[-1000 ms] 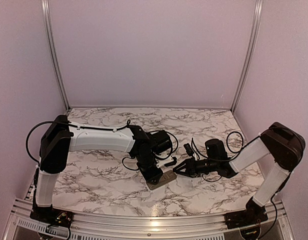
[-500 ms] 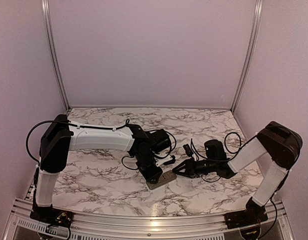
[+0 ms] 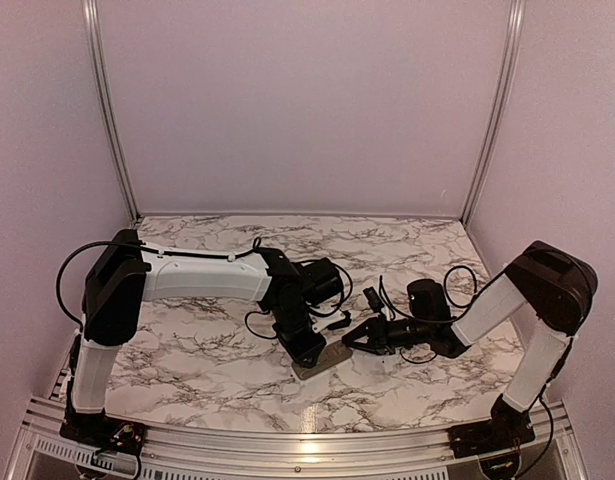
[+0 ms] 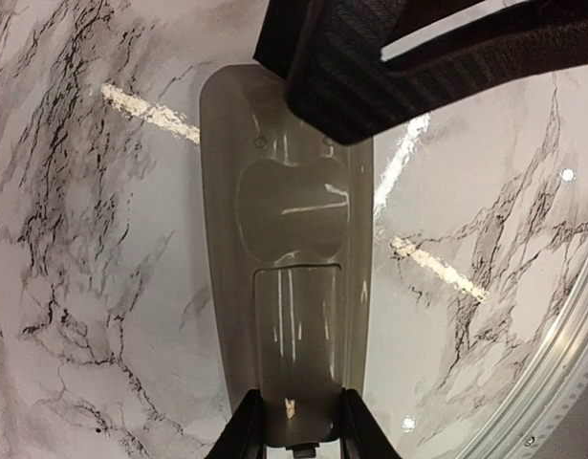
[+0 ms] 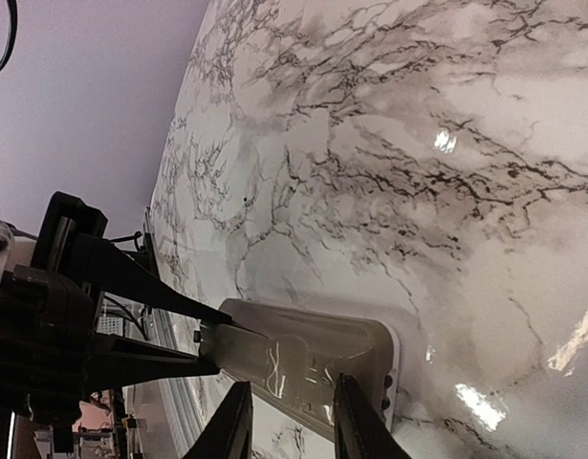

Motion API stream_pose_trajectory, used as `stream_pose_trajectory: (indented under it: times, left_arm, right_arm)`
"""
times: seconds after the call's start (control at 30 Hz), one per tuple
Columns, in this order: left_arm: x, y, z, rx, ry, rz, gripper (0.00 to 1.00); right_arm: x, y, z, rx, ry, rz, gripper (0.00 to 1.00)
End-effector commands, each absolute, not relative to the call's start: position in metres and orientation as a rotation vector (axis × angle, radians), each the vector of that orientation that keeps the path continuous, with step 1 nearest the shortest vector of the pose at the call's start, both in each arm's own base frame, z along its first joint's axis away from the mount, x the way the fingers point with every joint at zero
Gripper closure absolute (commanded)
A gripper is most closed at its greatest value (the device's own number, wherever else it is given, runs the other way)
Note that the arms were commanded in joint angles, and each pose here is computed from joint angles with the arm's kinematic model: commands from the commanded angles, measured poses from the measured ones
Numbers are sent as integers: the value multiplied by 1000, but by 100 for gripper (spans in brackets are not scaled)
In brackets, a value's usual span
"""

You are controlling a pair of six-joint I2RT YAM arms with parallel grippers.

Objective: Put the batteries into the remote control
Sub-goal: Load the battery cover onto the remote control without the battery cover.

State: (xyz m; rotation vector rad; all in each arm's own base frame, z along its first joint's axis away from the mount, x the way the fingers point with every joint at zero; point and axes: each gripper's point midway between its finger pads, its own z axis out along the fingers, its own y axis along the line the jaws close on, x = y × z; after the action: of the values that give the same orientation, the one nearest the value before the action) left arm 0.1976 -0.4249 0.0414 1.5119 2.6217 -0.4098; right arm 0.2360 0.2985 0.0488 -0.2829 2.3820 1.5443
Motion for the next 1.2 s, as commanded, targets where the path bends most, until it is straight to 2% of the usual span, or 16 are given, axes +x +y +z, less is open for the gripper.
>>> stream_pose_trajectory:
  times: [0.0,0.07,0.37,0.57,0.73,0.9,1.17]
  left_arm:
    - [198,-420,24,1520,2668,-375,79]
    - [198,-419,25,1522,2667,-374,72]
    - [201,-418,33,1507,2650,-369,57]
    - [204,-421,45,1494,2623,-387,41]
    - [209,-426,66,1456,2571,-419,31]
    - [218,-426,86,1375,2544,-497,30]
    - [230,-410,72,1319,2585,-467,37]
  right_arm:
    - [234,304,51,-299,2374,1582,72]
    - [234,304,52,-301,2373,1581,73]
    - [236,300,53,-288,2372,1569,73]
    - [238,298,58,-294,2361,1556,73]
    - [240,299,65,-309,2341,1548,72]
    - [241,298,70,-321,2333,1530,72]
    - [240,297,73,-326,2331,1524,71]
